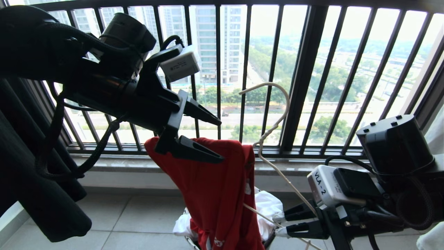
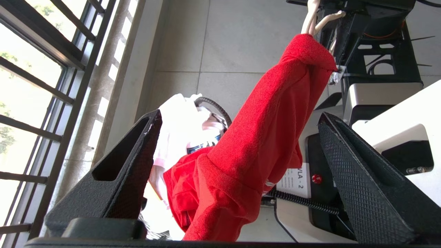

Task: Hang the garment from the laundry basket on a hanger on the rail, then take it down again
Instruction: Hang the clothes on the clothes rack

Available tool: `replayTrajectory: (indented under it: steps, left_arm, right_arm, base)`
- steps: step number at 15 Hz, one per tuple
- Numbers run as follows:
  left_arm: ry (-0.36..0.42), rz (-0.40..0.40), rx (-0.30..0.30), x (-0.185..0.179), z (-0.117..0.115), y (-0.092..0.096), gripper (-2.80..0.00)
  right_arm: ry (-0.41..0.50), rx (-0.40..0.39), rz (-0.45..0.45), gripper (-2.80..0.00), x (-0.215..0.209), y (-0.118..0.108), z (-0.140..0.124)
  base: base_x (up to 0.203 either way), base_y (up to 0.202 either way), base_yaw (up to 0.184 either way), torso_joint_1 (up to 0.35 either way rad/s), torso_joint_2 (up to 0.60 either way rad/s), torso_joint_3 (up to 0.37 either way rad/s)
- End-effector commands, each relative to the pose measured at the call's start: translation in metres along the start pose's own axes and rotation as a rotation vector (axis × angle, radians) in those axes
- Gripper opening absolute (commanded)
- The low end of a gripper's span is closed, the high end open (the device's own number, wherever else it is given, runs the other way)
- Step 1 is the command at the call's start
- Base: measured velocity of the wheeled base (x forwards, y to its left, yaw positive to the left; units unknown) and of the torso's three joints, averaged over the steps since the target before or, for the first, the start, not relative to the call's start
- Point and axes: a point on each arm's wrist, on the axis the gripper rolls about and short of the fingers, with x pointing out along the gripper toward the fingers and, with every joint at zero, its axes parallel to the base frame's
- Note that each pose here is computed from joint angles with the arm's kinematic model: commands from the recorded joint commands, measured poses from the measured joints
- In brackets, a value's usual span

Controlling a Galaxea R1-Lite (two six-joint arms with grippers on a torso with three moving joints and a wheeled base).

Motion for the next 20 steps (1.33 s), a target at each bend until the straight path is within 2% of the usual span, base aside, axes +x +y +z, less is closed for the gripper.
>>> replayTrajectory:
  steps: [1, 8, 11, 16, 17, 20]
  left_arm:
    - [0.017, -0.024, -0.025, 0.011, -0.009, 0.007, 0.00]
    - [0.057, -0.028, -0.062, 0.021, -0.019, 0.013, 0.00]
    - [0.084, -0.047, -0.098, 0.020, -0.020, 0.010, 0.00]
    - [0.091, -0.048, -0.100, 0.021, -0.021, 0.010, 0.00]
    - [0.091, -0.049, -0.100, 0.021, -0.021, 0.010, -2.80]
    - [0.093, -0.051, -0.103, 0.022, -0.022, 0.010, -2.80]
  right_arm:
    - [-0.005, -0.007, 0.000, -2.80, -0.002, 0.001, 0.001]
    - [-0.005, -0.020, -0.005, -2.80, -0.002, 0.003, -0.001]
    - [-0.010, -0.028, -0.010, -2.80, -0.002, 0.002, -0.001]
    - [-0.017, -0.030, -0.025, -2.80, -0.001, 0.000, -0.002]
    - [-0.016, -0.030, -0.024, -2.80, -0.001, -0.001, -0.002]
    - [-0.014, -0.028, -0.022, -2.80, 0.001, 0.000, -0.004]
  base:
    - [0.000, 0.000, 0.000, 0.000, 0.00, 0.000]
    - [0.000, 0.000, 0.000, 0.000, 0.00, 0.000]
    - [0.000, 0.000, 0.000, 0.000, 0.00, 0.000]
    - [0.000, 0.000, 0.000, 0.000, 0.00, 0.000]
    - [0.000, 0.000, 0.000, 0.000, 0.00, 0.000]
    - [0.000, 0.000, 0.000, 0.000, 0.00, 0.000]
